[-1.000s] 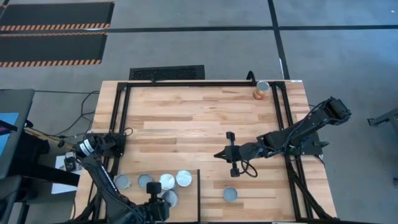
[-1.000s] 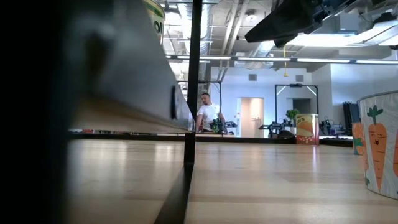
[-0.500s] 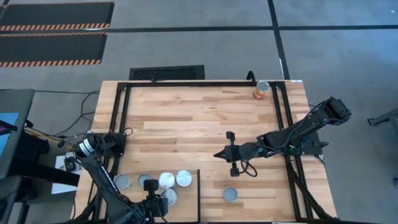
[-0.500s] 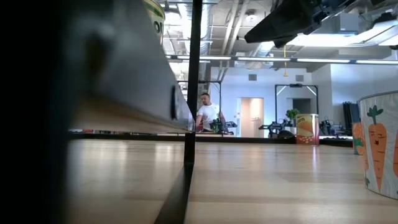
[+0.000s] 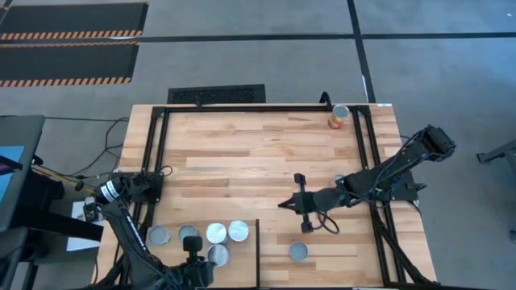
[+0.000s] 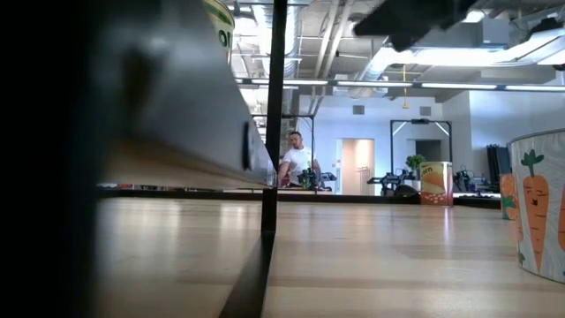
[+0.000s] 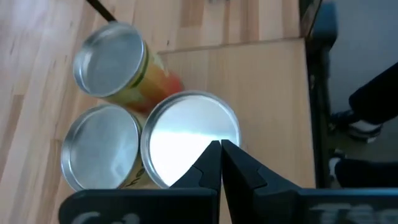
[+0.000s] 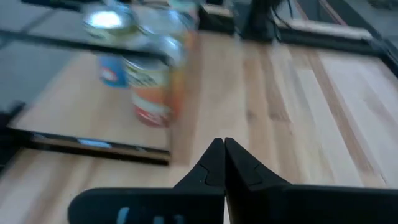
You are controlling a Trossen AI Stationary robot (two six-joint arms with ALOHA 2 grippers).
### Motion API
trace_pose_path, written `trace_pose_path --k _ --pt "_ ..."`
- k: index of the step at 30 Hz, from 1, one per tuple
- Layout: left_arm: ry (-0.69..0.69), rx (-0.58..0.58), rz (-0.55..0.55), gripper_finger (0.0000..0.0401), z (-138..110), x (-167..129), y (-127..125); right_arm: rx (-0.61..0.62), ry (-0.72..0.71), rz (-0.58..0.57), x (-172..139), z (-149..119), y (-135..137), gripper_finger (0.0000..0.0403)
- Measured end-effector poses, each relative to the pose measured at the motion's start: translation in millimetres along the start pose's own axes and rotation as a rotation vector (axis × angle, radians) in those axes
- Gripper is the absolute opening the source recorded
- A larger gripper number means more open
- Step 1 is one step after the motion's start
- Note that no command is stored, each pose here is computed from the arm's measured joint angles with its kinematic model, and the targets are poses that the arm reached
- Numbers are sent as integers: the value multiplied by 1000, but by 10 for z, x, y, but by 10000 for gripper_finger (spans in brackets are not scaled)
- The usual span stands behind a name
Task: Pick and place cans onto a shelf
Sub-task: Put the canned sliced carrot on the shelf
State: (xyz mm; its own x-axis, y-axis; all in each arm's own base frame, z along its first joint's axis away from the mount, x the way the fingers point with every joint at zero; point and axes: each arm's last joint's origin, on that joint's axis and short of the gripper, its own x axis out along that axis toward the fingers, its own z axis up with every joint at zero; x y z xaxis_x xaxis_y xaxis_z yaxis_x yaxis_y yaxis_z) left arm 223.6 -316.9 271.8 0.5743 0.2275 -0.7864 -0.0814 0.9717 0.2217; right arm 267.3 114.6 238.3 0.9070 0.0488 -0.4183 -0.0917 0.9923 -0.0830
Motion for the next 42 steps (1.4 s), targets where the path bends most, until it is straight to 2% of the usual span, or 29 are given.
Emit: trace_pose_path --k 6,10,14,17,21,25,29,34,42 --pt "-113 -45 -62 0 -4 -216 -31 -17 21 43 -166 -10 351 6" --pt "-165 -36 -119 0 11 -290 -87 7 77 44 -330 -114 609 9" --pt "-204 -17 -161 0 64 -301 -131 37 108 96 -449 -211 865 22" --pt "-228 -2 -196 0 137 -283 -150 35 141 135 -452 -340 1062 50" --pt "-238 31 -283 0 242 -259 -181 4 241 122 -340 -500 1267 106" --pt "-246 55 -358 0 358 -215 -179 -57 300 117 -192 -492 1436 163" --pt "-290 86 -437 0 479 -197 -188 -124 387 129 -56 -481 1553 192" --pt "-369 119 -532 0 624 -200 -201 -167 506 124 89 -495 1605 180" --pt "-550 127 -702 0 690 122 -245 -187 605 110 218 -507 1574 88"
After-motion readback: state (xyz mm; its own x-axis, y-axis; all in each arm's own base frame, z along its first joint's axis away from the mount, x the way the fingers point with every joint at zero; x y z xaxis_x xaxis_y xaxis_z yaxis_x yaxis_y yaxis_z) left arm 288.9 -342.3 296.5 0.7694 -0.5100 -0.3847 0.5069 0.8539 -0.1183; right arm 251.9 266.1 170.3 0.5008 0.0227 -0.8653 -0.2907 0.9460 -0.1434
